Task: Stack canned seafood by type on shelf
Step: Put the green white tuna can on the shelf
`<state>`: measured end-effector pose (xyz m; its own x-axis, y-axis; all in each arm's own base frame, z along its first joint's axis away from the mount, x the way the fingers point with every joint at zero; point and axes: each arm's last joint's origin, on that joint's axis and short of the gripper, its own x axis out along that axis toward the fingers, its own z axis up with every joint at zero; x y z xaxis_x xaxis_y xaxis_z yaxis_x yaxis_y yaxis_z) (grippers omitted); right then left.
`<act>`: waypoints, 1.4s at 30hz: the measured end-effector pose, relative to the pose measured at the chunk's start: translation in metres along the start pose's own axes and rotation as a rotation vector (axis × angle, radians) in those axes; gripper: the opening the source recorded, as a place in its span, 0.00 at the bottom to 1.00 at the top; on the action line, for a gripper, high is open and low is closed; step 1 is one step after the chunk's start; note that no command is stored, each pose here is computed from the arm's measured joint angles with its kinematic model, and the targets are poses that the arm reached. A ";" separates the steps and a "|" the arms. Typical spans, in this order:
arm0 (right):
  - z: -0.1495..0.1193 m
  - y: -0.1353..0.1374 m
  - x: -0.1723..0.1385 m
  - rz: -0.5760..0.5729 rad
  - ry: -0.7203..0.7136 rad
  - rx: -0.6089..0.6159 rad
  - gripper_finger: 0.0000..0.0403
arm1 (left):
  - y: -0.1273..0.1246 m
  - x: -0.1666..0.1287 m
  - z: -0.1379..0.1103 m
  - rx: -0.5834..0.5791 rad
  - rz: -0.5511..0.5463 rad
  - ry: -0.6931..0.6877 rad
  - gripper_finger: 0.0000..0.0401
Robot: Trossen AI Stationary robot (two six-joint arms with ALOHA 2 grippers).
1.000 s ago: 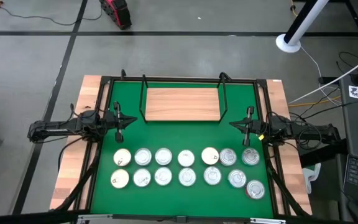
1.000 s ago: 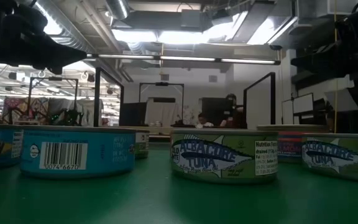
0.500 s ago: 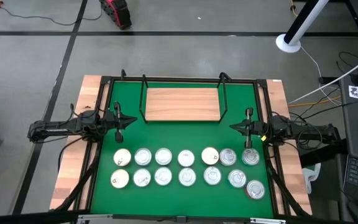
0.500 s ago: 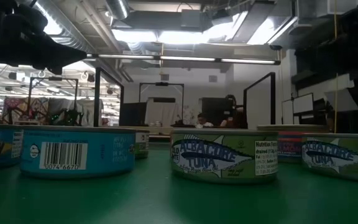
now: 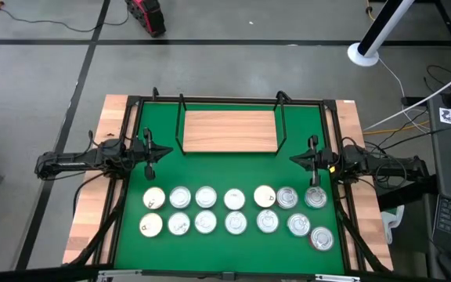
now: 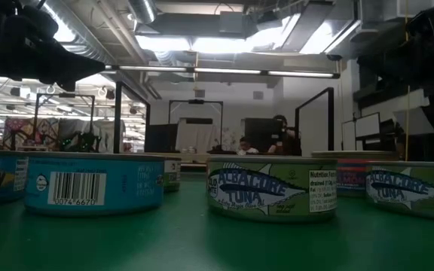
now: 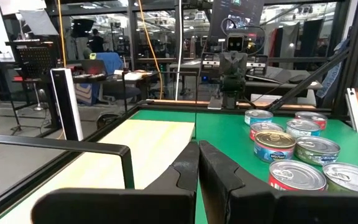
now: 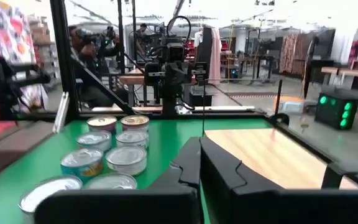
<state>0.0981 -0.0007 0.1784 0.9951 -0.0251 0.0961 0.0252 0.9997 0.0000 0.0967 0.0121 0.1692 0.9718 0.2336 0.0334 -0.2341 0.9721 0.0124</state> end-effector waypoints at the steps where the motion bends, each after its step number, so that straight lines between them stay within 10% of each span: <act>1: 0.000 0.000 0.000 -0.007 0.000 0.025 0.04 | 0.000 0.000 0.000 0.000 0.000 -0.001 0.02; 20: 0.000 -0.002 0.000 -0.080 -0.001 0.079 0.52 | -0.015 0.008 0.074 -0.116 -0.157 -0.194 0.02; 32: 0.000 -0.002 0.000 -0.080 0.000 0.084 0.55 | -0.073 0.096 0.136 0.118 -0.310 0.048 0.36; 42: 0.001 0.000 0.000 -0.016 -0.001 0.084 0.55 | -0.136 0.135 0.089 0.329 -0.444 0.677 0.47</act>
<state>0.0979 -0.0012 0.1790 0.9945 -0.0408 0.0963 0.0325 0.9958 0.0855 0.2569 -0.0903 0.2605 0.7593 -0.1020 -0.6427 0.2749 0.9455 0.1748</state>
